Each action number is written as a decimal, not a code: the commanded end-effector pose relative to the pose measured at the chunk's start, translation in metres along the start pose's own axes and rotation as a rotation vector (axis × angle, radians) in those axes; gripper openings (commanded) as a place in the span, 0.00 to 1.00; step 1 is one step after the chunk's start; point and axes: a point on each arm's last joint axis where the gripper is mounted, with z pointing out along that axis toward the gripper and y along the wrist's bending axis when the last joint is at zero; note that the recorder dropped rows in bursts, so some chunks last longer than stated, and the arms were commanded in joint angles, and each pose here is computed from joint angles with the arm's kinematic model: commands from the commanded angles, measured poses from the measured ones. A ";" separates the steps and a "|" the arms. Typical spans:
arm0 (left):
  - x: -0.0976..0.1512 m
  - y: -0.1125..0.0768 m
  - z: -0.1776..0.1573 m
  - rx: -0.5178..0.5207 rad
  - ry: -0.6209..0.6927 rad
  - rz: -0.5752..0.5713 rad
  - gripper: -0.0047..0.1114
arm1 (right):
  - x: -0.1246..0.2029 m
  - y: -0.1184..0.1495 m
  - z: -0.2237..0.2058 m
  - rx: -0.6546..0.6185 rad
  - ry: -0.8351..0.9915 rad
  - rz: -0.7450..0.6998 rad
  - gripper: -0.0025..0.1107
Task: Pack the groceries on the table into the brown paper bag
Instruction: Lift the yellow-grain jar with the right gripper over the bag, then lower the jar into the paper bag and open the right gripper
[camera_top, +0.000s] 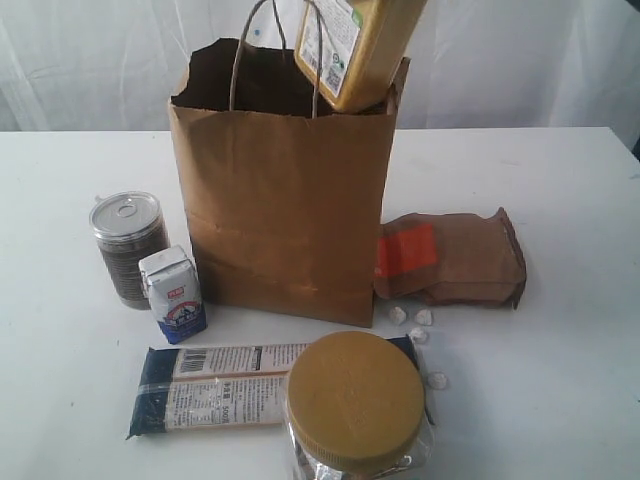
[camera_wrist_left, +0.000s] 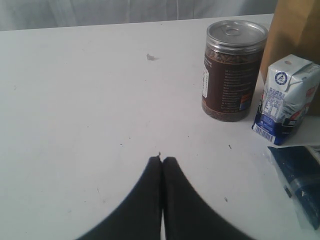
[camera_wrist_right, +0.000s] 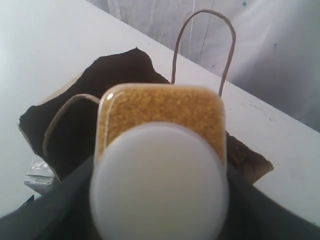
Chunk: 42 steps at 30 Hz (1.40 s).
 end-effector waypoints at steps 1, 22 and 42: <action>0.001 -0.001 0.000 0.007 0.001 -0.007 0.04 | 0.000 -0.001 0.016 -0.012 0.016 0.019 0.02; 0.001 -0.001 0.000 0.007 0.001 -0.007 0.04 | 0.041 -0.010 0.087 -0.067 0.316 0.082 0.02; 0.001 -0.001 0.000 0.007 0.001 -0.007 0.04 | 0.053 -0.012 0.102 -0.076 0.401 0.116 0.02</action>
